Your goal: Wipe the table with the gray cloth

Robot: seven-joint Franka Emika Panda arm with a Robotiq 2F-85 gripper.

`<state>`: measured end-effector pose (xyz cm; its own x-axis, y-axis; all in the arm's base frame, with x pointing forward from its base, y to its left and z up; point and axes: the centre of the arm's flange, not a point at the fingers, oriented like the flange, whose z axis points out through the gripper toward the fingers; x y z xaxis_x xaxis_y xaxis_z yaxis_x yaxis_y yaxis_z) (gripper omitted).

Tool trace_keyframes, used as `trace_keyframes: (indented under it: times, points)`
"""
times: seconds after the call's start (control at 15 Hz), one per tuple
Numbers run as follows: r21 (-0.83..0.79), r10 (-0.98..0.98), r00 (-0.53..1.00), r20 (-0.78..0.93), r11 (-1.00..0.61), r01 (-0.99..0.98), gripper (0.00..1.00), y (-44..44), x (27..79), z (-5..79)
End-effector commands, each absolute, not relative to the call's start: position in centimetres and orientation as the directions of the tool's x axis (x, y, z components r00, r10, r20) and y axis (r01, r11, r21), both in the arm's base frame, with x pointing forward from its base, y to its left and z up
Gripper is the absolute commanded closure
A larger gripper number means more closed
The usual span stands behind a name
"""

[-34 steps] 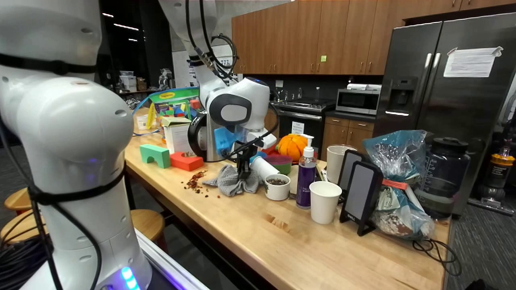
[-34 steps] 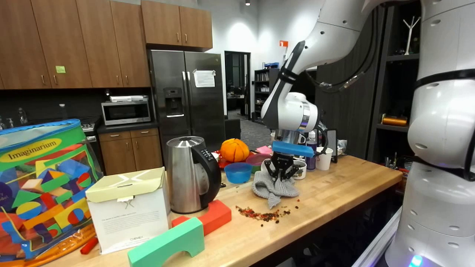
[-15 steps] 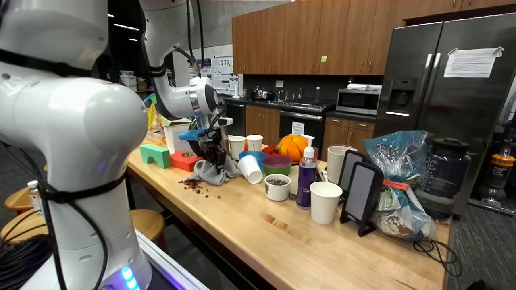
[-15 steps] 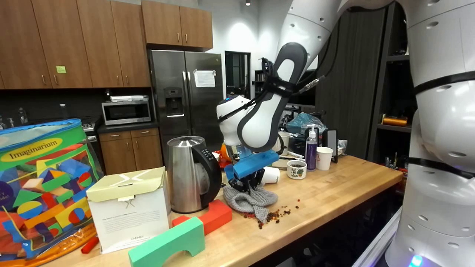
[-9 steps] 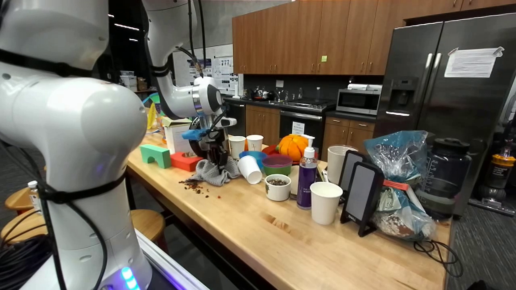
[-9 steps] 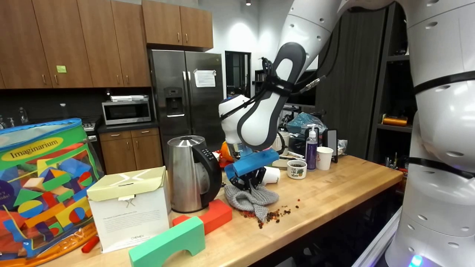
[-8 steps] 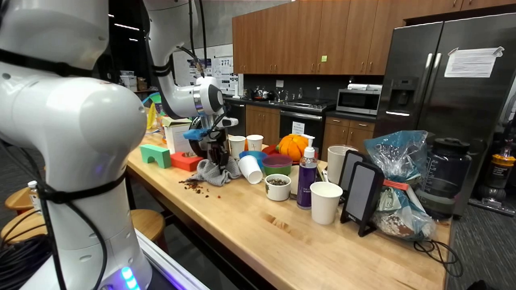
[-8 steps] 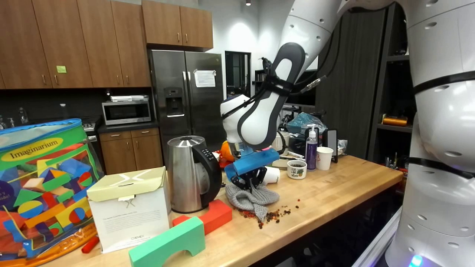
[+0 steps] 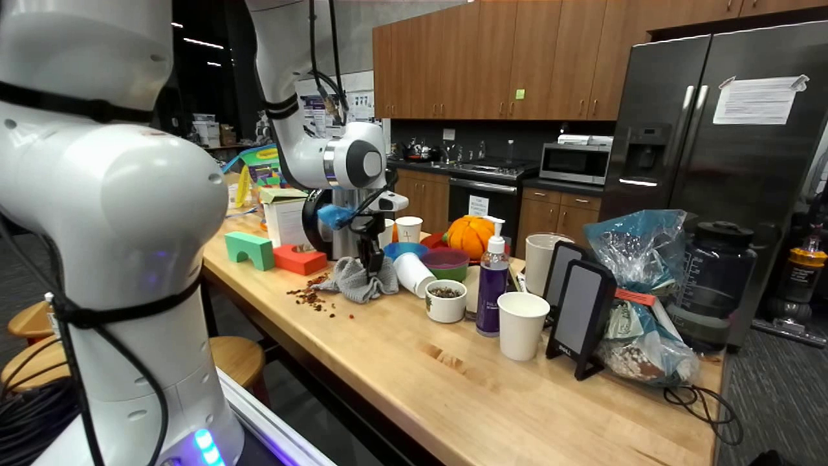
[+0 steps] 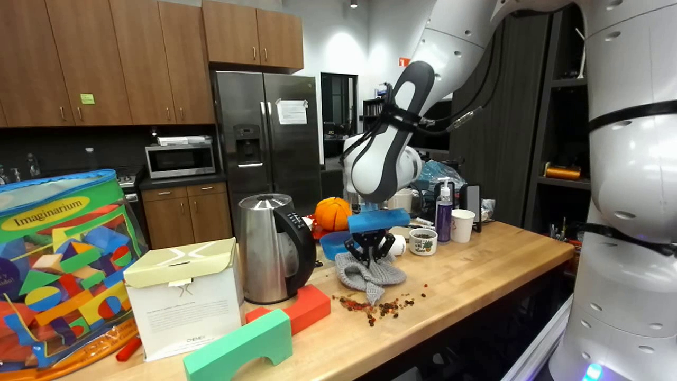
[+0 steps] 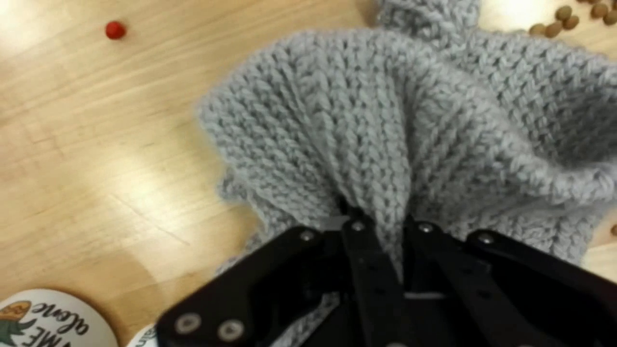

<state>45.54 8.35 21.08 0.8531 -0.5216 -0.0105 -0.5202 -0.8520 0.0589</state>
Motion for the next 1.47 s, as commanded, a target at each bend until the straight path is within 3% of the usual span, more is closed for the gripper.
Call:
trace_keyframes:
  times: [0.0,0.93,1.4]
  points:
    - [0.024,-0.580,0.811,-0.078,-0.814,-0.580,0.97,3.5,43.7,17.6]
    - [-0.180,-0.740,0.652,-0.162,-0.628,-0.757,0.97,-5.3,39.7,17.7]
    - [-0.132,-0.669,0.728,-0.148,-0.716,-0.685,0.97,-1.7,41.4,17.4]
